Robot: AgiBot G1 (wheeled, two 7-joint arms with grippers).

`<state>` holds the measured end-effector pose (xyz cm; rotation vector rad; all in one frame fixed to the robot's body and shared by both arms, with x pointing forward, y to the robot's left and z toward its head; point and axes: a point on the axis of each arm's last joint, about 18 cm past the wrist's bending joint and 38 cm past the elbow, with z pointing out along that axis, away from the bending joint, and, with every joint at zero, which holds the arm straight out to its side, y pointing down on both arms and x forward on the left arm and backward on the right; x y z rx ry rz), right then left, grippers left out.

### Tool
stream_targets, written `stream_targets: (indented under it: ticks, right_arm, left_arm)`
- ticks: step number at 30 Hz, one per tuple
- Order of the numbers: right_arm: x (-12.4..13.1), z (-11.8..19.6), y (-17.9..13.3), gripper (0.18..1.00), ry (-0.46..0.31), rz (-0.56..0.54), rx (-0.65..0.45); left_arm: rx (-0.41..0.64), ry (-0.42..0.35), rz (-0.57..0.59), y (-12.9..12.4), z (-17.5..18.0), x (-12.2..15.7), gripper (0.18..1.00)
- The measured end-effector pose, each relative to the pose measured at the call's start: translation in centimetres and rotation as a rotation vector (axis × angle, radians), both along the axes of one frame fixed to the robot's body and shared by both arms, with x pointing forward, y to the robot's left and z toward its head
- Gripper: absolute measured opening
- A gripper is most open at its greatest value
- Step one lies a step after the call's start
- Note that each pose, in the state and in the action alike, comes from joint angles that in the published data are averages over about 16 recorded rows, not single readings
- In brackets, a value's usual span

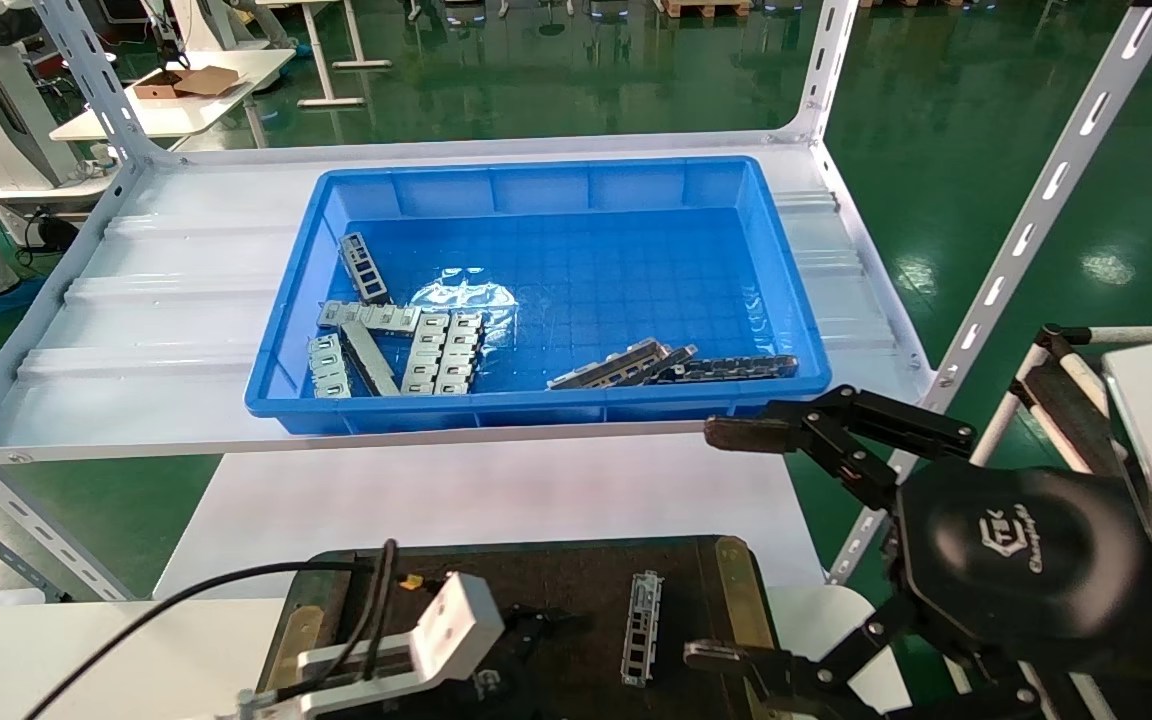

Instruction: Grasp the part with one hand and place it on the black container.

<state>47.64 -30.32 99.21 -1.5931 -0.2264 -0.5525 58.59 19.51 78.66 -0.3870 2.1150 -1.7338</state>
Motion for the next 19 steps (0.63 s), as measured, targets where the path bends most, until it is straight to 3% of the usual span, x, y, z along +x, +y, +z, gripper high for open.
stream_targets:
  ticks: [8, 19]
  right_arm:
    - [0.0, 0.0, 0.0, 1.001, 0.000, 0.000, 0.000]
    - [0.0, 0.0, 0.0, 1.001, 0.000, 0.000, 0.000]
  left_arm:
    - [0.034, -0.077, -0.074, 3.5, 1.1, -1.3, 1.001]
    - [0.040, -0.094, -0.099, 6.0, 2.2, -2.3, 1.001]
